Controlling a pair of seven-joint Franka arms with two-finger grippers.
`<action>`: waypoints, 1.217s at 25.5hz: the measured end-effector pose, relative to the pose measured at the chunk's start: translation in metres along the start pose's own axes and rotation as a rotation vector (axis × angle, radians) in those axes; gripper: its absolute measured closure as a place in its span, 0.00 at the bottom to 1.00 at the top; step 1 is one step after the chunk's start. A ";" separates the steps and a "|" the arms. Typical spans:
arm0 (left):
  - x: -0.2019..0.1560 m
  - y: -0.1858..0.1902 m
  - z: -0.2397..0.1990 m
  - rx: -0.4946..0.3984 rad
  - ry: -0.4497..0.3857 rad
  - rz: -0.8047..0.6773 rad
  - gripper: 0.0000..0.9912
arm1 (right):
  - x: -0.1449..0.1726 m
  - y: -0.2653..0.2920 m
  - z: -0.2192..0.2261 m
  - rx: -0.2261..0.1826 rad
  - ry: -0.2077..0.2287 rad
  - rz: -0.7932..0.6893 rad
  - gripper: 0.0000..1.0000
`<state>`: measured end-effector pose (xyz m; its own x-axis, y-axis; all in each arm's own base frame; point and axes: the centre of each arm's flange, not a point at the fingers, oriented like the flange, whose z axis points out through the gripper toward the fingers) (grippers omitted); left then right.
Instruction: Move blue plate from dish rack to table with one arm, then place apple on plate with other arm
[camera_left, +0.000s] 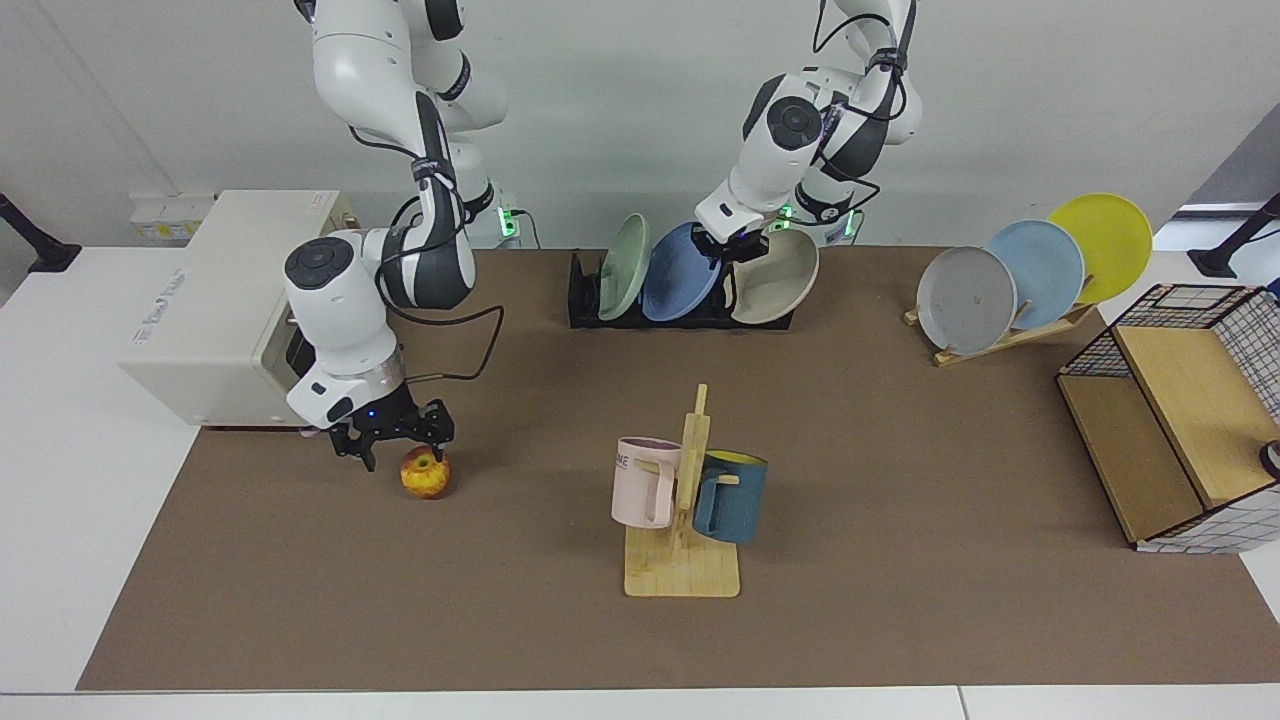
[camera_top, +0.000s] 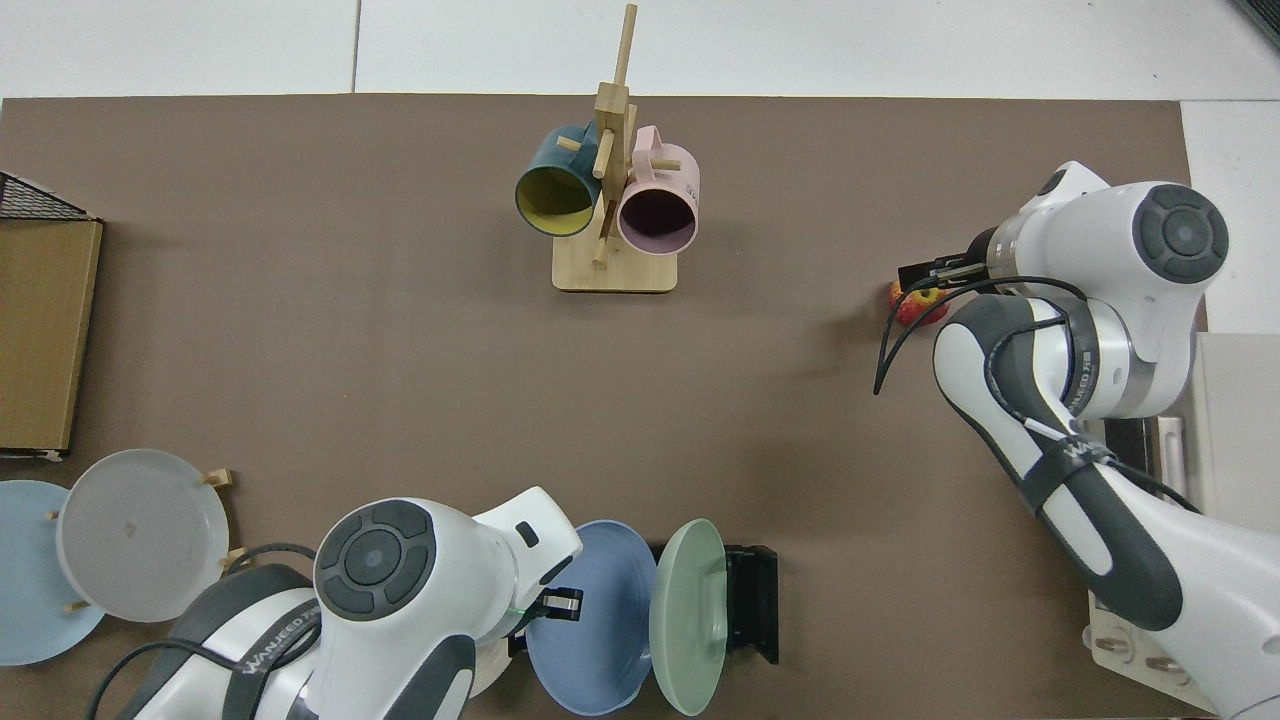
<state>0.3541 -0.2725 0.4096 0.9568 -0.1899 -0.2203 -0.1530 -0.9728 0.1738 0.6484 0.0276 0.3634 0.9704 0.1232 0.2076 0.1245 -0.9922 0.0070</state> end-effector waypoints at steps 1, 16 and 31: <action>0.001 -0.002 -0.008 0.011 -0.003 0.003 0.91 | 0.001 0.000 0.003 0.010 0.007 0.012 0.00; 0.048 -0.060 -0.106 0.019 0.192 -0.075 0.91 | 0.003 0.000 0.031 0.020 -0.006 0.016 0.00; 0.129 -0.140 -0.048 -0.395 0.226 -0.130 0.91 | -0.004 0.002 0.056 0.019 -0.046 -0.028 0.00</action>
<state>0.5108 -0.1545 0.4034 0.9983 0.0062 -0.0572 0.0351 -0.8531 0.5206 0.6562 0.0263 0.3080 0.9750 0.1520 0.1622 0.1551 -0.9879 -0.0063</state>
